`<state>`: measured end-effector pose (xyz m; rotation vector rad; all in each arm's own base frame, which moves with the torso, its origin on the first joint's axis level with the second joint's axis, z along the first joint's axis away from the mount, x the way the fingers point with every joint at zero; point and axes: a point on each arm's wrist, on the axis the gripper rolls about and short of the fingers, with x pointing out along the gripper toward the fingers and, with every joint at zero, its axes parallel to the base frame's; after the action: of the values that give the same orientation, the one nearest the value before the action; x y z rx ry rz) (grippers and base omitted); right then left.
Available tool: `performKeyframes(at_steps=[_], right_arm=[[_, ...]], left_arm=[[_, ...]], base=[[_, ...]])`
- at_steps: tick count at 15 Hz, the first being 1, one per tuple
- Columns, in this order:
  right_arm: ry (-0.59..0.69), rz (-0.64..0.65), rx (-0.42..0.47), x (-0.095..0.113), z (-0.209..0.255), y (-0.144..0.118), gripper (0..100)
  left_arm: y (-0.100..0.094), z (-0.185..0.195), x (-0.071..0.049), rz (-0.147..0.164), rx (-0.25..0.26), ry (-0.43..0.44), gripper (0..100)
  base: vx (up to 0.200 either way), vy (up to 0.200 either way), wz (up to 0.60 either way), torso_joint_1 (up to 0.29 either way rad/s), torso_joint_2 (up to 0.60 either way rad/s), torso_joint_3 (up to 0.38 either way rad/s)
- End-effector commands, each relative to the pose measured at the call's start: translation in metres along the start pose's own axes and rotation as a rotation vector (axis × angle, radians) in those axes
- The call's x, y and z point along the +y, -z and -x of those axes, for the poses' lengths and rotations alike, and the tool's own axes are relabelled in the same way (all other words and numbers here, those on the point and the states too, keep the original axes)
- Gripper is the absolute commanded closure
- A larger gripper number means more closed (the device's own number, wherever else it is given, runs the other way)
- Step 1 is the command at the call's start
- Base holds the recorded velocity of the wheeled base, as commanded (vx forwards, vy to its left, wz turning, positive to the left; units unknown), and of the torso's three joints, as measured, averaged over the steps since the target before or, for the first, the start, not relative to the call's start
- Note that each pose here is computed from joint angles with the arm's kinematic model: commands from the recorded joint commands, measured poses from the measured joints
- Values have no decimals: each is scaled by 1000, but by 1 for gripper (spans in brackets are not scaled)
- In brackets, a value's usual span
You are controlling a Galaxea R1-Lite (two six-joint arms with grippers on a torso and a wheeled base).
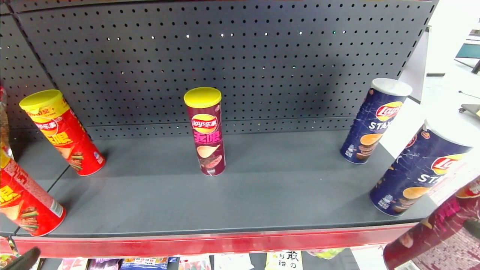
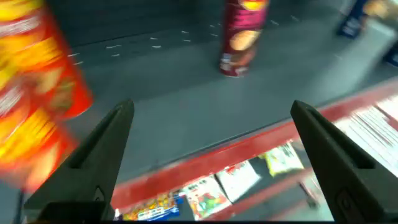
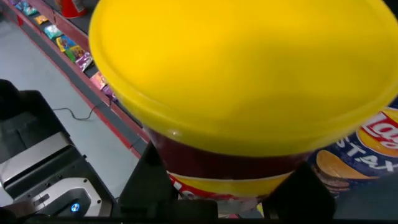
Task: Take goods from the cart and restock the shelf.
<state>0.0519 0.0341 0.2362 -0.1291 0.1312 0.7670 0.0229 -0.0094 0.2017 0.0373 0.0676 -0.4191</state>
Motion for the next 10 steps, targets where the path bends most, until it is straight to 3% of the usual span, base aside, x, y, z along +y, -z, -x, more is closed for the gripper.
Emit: performKeyframes(at_steps=[1, 4, 6, 9, 10], right_arm=[[-32, -8, 42, -3, -16, -6, 100], [-31, -11, 46, -4, -18, -6, 100], [-31, -13, 49, -3, -17, -4, 100], [-30, -23, 49, -3, -16, -3, 100], [-30, -27, 49, -3, -16, -3, 100]], left_arm=[[-19, -56, 14, -13, 137, 116, 0], [-23, -99, 24, -75, 197, 183, 0], [-24, -126, 31, -75, 204, 223, 0], [-19, -161, 36, -50, 187, 403, 0], [-20, -172, 39, -60, 183, 403, 0]], base=[[0, 0, 0, 0, 0, 0], [0, 0, 0, 0, 0, 0], [0, 0, 0, 0, 0, 0], [0, 0, 0, 0, 0, 0], [0, 0, 0, 0, 0, 0]])
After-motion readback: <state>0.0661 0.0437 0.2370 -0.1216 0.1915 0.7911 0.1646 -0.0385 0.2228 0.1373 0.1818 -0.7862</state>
